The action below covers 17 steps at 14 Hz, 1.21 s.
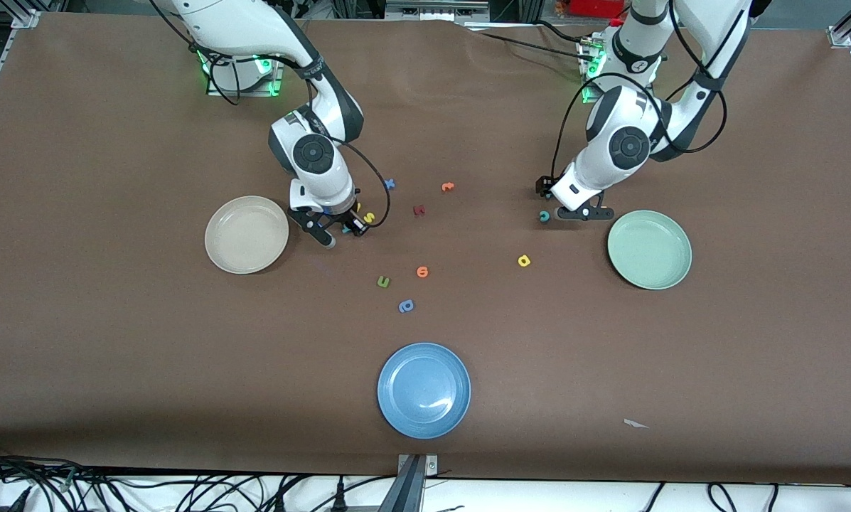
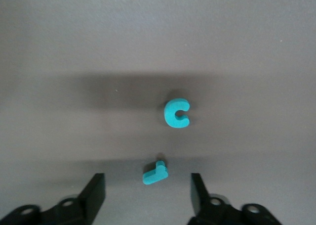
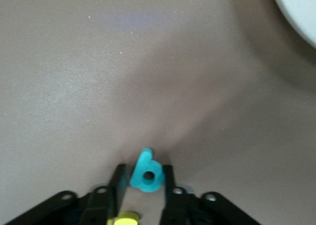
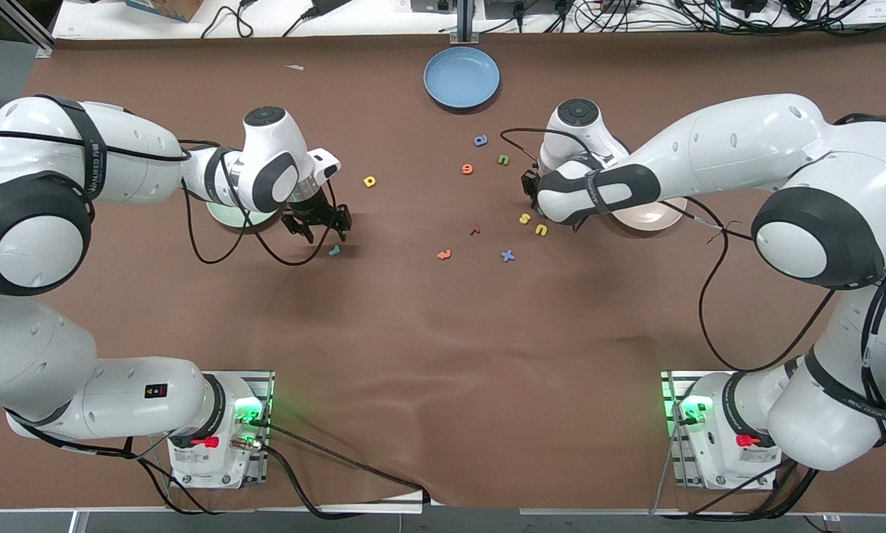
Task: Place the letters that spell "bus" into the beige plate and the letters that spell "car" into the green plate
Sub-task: 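Grasp the teal b and place it on the cream plate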
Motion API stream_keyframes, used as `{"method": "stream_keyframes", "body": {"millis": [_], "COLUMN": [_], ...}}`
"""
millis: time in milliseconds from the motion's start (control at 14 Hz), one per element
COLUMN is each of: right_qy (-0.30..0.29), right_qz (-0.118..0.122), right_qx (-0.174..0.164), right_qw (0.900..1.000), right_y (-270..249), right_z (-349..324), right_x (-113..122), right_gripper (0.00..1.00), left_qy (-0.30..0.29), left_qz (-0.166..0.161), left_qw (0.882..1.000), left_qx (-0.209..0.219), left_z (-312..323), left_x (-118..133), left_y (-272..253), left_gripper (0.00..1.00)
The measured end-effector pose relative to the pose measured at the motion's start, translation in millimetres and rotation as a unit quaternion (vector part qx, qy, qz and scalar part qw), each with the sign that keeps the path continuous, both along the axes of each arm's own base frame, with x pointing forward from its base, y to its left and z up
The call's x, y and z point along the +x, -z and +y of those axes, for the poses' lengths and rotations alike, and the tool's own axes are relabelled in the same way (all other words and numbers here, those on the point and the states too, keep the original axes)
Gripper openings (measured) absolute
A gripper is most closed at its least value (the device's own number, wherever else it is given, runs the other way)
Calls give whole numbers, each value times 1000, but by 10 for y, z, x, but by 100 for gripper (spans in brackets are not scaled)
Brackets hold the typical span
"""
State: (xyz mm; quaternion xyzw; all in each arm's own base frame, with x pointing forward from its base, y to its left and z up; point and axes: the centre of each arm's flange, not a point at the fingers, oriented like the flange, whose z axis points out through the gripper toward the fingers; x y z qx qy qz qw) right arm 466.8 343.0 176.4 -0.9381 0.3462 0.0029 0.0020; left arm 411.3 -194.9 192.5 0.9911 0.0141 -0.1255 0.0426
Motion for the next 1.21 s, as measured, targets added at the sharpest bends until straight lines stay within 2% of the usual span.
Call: {"method": "stream_keyframes", "body": {"millis": [71, 214, 356, 713, 926, 1140, 1211], "right_qy": [0, 0, -6, -81, -125, -147, -148], "right_qz": [0, -1, 3, 40, 61, 60, 61], "right_qx": [0, 0, -9, -51, -63, -68, -69], "right_qw": [1000, 1000, 1000, 995, 988, 985, 985], "right_y": [0, -10, -145, -722, -574, -329, -269], "right_z": [0, -2, -84, -939, -1544, -1929, -1967], "right_x": [1, 9, 111, 494, 498, 435, 409], "right_gripper": [29, 29, 29, 29, 29, 29, 34], "left_qy": [1, 0, 0, -3, -5, -7, -7], "left_qz": [3, 11, 16, 24, 30, 36, 36], "left_qw": [1000, 1000, 1000, 1000, 1000, 999, 999], "left_qx": [1, 3, 3, 4, 5, 5, 5], "left_z": [-35, -98, -123, -124, -130, -143, -145], "left_x": [-26, -78, -104, -131, -152, -175, -178], "left_y": [21, 78, 113, 180, 225, 267, 272], "left_gripper": [65, 65, 63, 60, 60, 58, 56]}}
